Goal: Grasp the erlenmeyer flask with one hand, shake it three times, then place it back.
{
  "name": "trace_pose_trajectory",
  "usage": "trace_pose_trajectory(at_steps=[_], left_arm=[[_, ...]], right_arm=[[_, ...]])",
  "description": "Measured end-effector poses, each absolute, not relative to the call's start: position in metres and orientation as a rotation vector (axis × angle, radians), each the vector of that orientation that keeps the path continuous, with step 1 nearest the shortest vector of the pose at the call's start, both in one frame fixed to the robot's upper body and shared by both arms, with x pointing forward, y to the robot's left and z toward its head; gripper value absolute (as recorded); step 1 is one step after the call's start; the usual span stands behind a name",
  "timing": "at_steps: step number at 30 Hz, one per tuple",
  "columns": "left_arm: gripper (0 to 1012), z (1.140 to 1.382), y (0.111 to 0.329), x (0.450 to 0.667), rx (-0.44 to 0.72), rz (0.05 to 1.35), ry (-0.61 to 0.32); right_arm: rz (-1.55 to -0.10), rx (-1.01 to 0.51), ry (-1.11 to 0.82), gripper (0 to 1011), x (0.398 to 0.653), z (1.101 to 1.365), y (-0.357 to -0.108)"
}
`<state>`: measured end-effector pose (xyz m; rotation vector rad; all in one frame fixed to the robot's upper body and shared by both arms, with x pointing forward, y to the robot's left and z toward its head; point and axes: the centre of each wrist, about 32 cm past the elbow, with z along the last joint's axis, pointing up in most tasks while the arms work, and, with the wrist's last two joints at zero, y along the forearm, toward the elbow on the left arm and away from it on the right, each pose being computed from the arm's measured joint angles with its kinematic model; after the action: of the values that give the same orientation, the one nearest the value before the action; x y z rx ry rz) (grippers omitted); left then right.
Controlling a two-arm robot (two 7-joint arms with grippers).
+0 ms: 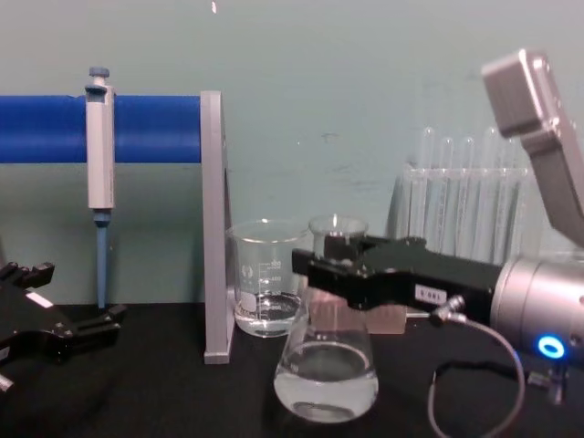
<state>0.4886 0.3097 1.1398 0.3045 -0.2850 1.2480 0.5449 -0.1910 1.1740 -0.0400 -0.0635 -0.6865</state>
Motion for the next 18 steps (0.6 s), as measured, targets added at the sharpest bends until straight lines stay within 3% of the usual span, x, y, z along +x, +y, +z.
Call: trace_pose_trajectory(at_steps=[18], left_arm=[[1001, 1.14, 0.31, 0.489, 0.305, 1.248, -0.285]], right_arm=[[-0.761, 0.003, -0.11, 449, 0.536, 1.219, -0.191]])
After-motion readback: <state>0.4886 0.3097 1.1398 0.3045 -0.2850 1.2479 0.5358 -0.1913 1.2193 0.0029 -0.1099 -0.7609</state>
